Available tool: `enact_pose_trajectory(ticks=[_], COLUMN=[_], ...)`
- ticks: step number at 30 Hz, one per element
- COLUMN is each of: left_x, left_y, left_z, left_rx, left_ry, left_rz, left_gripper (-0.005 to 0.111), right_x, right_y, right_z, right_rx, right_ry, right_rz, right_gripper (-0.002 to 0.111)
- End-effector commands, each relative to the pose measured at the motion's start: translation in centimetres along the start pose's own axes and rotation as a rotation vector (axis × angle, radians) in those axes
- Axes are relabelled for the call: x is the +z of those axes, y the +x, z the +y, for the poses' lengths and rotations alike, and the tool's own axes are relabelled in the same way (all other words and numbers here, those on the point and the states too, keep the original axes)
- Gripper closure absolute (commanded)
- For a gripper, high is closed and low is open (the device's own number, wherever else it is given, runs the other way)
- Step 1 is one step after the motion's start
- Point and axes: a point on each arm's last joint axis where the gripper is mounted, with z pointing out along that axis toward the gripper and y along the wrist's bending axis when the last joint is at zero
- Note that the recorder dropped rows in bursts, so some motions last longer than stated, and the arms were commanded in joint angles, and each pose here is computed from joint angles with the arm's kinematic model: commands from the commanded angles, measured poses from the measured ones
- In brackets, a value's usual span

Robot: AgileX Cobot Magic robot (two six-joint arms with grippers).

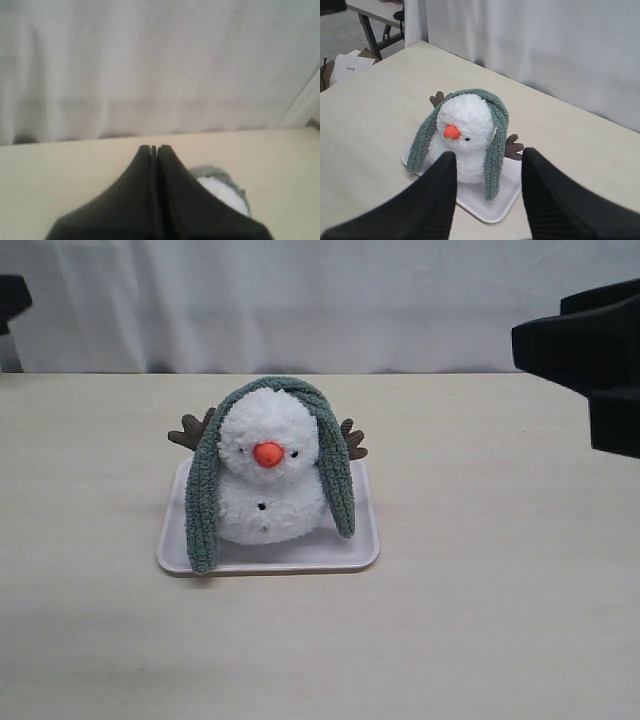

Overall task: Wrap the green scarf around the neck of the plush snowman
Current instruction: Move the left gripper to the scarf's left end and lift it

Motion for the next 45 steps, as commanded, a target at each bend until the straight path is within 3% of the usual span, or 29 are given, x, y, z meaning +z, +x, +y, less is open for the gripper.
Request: enact_pose_trajectory(ticks=[1, 3, 7, 9, 10, 13, 15, 20, 25, 32, 35, 37, 41, 45], left_x=[5.1, 7.6, 10.7, 12.1, 12.6, 13.4, 13.9, 14.4, 14.4, 14.7, 14.9, 15.0, 15.0, 15.0], left_y=[3.9, 5.8, 7.0, 7.7, 8.2, 8.9, 9.2, 9.7, 9.9, 13.2, 13.5, 13.3, 13.1, 10.4], left_z=[3.1, 4.3, 4.1, 3.0, 2.3, 1.3, 0.7, 0.0, 0.1, 0.2, 0.4, 0.4, 0.3, -0.7], left_rx=[-0.025, -0.081, -0.122, -0.039, 0.047, 0.173, 0.227, 0.311, 0.305, 0.262, 0.294, 0.294, 0.291, 0.261], left_ry=[-0.004, 0.031, 0.246, 0.356, 0.378, 0.353, 0.297, 0.229, 0.218, 0.275, 0.269, 0.275, 0.282, 0.311], left_rz=[0.262, 0.428, 0.507, 0.527, 0.529, 0.532, 0.535, 0.54, 0.547, 0.647, 0.652, 0.646, 0.638, 0.545], left_gripper=[0.107, 0.107, 0.105, 0.089, 0.074, 0.048, 0.039, 0.046, 0.061, 0.061, 0.061, 0.068, 0.107, 0.107], right_x=[0.1, 0.5, 0.8, 0.8, 0.8, 0.8, 0.8, 0.8, 0.8, 0.8, 0.8, 0.8, 0.8, 0.8], right_y=[0.5, 1.1, 1.6, 1.6, 1.6, 1.6, 1.6, 1.6, 1.6, 1.6, 1.6, 1.6, 1.6, 1.7], right_z=[-0.1, 0.0, 0.0, 0.1, 0.1, 0.1, 0.1, 0.1, 0.1, 0.1, 0.1, 0.1, 0.1, 0.1], right_rx=[-0.01, -0.013, -0.015, -0.016, -0.014, -0.014, -0.014, -0.014, -0.015, -0.015, -0.015, -0.015, -0.015, -0.016], right_ry=[0.007, 0.004, 0.004, 0.001, 0.0, 0.0, 0.0, 0.0, 0.001, 0.002, 0.002, 0.002, 0.002, 0.002], right_rz=[0.019, 0.029, 0.047, 0.044, 0.044, 0.044, 0.044, 0.044, 0.044, 0.048, 0.048, 0.048, 0.048, 0.049], right_gripper=[0.068, 0.068, 0.068, 0.068, 0.068, 0.068, 0.068, 0.068, 0.068, 0.068, 0.068, 0.068, 0.068, 0.068])
